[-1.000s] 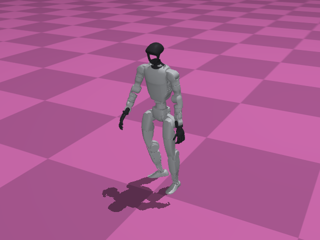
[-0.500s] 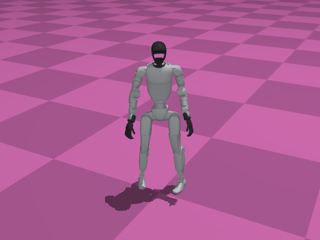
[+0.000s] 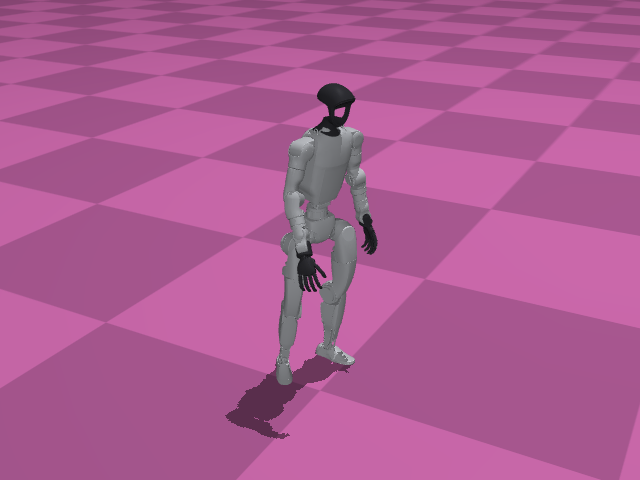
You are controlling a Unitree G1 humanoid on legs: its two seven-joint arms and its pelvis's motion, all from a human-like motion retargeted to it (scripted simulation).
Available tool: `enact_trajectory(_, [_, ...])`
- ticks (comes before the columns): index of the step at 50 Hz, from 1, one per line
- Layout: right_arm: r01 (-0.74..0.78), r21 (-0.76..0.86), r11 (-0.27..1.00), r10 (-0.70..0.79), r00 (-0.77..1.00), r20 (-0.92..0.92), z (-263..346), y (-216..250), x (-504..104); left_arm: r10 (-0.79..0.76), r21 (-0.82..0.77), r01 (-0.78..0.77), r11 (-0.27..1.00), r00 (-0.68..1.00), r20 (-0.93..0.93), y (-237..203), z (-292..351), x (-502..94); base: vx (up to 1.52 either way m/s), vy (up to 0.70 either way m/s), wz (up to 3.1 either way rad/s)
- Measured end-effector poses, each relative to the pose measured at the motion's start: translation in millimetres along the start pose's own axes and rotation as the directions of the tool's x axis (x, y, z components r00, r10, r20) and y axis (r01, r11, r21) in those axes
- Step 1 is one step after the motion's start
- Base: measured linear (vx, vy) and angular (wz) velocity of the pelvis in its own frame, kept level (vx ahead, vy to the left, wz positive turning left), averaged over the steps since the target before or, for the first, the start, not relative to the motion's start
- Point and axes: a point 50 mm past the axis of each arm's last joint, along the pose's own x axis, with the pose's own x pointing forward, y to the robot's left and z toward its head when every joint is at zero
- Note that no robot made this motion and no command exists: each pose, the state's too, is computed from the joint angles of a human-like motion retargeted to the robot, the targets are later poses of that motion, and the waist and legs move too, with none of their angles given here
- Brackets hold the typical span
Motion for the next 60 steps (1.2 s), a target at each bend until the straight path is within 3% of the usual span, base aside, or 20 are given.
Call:
enact_trajectory(7, [0.031,0.051,0.998,-0.03,1.0,-0.005,-1.2,1.5,-0.9,0.021,0.036,-0.024,0.999,0.996,0.087,6.4,9.9,-0.4,0.02,0.08,1.31])
enact_trajectory(29, [-0.08,-0.052,0.995,0.079,0.997,-0.019,-23.0,14.6,-10.3,0.058,0.016,-0.066,0.998,0.958,0.28,10.8,60.8,-4.7,-0.01,-0.1,1.21])
enact_trajectory(42, [-0.065,-0.126,0.99,0.051,0.993,-0.107,-27.7,3.3,-4.4,0.033,0.057,-0.045,0.997,0.98,0.194,13.8,52.9,-1.2,-0.08,-0.05,1.54])
enact_trajectory(51, [-0.023,-0.061,0.998,0.022,1.0,-0.012,-4.2,-6.3,0.7,0.026,0.032,-0.029,0.999,0.994,0.102,14.7,32.4,1.3,-0.02,0.13,1.63])
enact_trajectory(60, [0.007,-0.067,0.998,-0.002,0.997,0.076,16.0,-10.8,3.9,0.04,0.054,-0.048,0.997,0.989,0.14,15.4,40.4,0.8,0.02,0.15,1.74])
